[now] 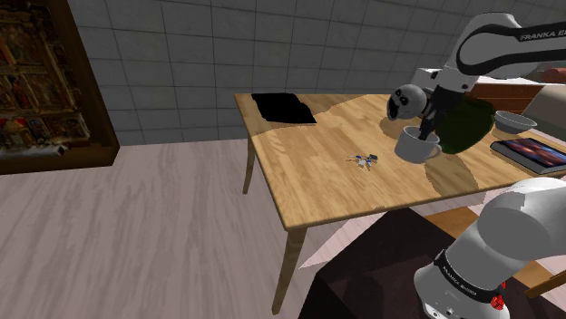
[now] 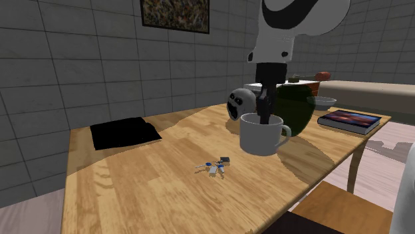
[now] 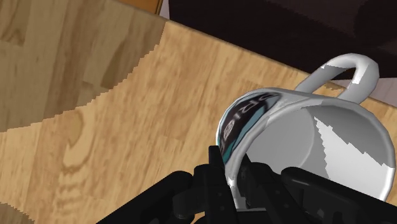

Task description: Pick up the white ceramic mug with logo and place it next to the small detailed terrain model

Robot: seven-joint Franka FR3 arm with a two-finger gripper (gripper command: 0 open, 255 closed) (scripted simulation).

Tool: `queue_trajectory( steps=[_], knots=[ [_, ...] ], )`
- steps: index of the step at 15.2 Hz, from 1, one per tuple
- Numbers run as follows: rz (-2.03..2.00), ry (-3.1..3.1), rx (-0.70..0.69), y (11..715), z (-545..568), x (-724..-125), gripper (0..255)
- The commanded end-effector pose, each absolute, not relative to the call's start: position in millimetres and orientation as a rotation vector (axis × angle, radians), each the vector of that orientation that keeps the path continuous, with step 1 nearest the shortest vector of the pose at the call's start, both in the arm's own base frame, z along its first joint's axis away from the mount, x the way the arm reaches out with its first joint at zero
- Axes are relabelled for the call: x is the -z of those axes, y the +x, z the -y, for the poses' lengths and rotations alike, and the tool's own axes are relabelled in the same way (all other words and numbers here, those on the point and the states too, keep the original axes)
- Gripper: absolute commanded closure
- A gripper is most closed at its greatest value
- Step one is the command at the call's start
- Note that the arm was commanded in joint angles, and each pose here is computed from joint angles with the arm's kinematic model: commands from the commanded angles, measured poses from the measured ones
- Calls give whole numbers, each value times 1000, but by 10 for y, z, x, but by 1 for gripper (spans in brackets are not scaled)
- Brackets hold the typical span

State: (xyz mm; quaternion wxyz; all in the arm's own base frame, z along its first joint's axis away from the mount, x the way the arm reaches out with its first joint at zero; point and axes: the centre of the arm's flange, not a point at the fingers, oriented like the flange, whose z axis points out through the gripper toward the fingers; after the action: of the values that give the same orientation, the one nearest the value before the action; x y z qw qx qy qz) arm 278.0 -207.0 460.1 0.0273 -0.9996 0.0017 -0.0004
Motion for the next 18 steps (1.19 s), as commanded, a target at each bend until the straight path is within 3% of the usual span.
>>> queue_trajectory(
  steps=[1, 5, 18],
  knots=[
    [-5, -3087, 1, 2777, 2066, -4711, 255],
    [-5, -3087, 1, 2777, 2066, -4899, 255],
    [-5, -3087, 1, 4492, 2139, -4908, 255]
  ],
)
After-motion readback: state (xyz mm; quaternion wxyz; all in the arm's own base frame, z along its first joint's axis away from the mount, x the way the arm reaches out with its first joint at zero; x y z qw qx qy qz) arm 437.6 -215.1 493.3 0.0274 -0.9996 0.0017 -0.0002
